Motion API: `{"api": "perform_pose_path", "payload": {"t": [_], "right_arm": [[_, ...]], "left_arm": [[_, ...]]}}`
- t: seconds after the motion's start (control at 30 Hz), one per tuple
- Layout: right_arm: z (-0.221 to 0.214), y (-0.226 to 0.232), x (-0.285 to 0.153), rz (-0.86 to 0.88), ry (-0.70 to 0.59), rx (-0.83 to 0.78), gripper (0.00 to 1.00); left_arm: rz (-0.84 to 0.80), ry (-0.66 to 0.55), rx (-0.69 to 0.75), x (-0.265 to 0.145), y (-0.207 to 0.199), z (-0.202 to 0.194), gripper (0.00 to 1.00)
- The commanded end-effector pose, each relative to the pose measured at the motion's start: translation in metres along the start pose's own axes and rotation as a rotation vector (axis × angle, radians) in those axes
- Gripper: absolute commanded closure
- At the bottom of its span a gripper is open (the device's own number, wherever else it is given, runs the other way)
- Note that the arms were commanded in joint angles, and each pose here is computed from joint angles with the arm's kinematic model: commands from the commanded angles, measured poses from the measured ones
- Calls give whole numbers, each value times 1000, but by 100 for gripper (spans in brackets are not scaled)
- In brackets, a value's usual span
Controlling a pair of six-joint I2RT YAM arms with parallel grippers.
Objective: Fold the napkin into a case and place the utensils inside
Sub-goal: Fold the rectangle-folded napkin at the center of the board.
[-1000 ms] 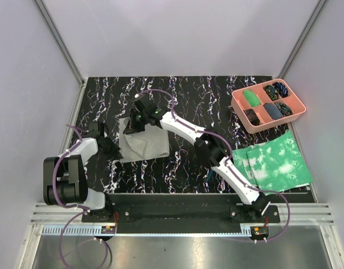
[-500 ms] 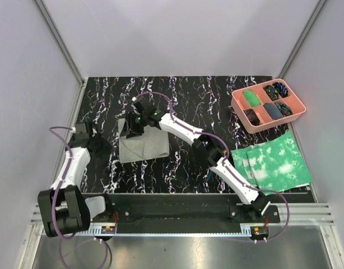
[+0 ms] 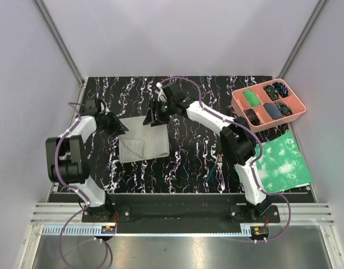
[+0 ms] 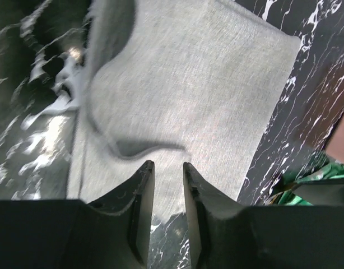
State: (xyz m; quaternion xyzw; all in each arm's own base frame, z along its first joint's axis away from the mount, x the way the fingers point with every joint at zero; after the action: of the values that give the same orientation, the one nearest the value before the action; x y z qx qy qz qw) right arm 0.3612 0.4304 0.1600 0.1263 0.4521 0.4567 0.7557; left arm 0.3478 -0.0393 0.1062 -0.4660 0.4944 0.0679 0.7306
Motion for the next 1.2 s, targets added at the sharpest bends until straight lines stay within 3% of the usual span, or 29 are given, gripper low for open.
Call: {"api": "perform_pose_path", "payload": {"t": [0.0,0.2,0.4,0.97,1.17], "right_arm": [[-18,-1,21,107,17,-25,44],[-36,-8,38,169,38,25,38],[-56,-4,57,217,69,62,37],[-92,2,85,216,127,89,37],[-97,28,92,259,138,48,37]], "left_arm": [[-64,-1,55,16,-30,23,74],[38,15,11,48,-8,37,75],[55,0,-12,56,-3,44,76],[63,-32,-45,54,1,43,76],[57,-43,-42,51,-1,43,76]]}}
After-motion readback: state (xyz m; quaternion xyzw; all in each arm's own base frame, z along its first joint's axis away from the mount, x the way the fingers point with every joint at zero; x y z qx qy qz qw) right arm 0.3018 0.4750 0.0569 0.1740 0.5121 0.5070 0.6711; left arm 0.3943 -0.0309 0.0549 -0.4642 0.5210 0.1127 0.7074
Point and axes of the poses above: each gripper's point midway between its finger pads, its own x axis out along the fingers, its own y axis along the line the jaws close on, z = x × y, the point moved 3 cm from there along -x, back along the fingers, and after that the axes turned 14 degrees about -x, right-handed, at the moved point
